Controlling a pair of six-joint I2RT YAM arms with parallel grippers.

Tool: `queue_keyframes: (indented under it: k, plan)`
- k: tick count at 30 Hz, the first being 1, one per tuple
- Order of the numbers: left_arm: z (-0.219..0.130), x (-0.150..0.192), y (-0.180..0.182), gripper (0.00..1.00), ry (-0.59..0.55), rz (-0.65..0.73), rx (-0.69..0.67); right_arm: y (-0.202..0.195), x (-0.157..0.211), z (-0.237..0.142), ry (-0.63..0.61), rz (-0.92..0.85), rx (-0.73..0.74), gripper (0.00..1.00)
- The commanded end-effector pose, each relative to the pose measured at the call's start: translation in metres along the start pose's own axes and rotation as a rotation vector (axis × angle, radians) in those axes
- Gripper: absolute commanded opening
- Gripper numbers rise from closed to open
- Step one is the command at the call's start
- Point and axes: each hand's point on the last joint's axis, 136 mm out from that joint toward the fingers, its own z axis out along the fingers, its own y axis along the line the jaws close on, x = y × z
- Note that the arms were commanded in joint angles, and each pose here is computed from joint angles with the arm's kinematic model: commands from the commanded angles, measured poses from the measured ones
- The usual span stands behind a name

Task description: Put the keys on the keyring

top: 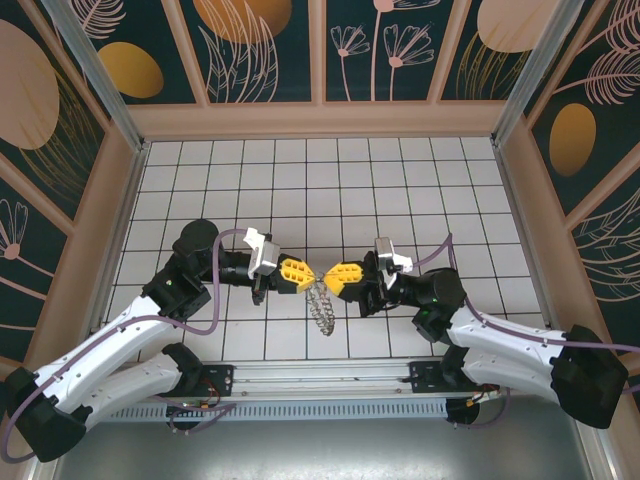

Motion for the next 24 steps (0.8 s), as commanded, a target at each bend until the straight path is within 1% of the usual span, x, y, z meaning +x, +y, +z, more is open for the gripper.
queue_keyframes:
  k: [1, 24]
  plan:
    - [-0.0023, -0.0178, -0.0023, 0.0, -0.031, 0.046, -0.004, 0.0146, -0.0159, 0.0043, -0.043, -0.035, -0.068, 0.0]
    - [-0.0017, -0.0168, -0.0011, 0.0, -0.023, 0.047, -0.006, 0.0227, -0.0234, 0.0027, -0.051, -0.048, -0.093, 0.0]
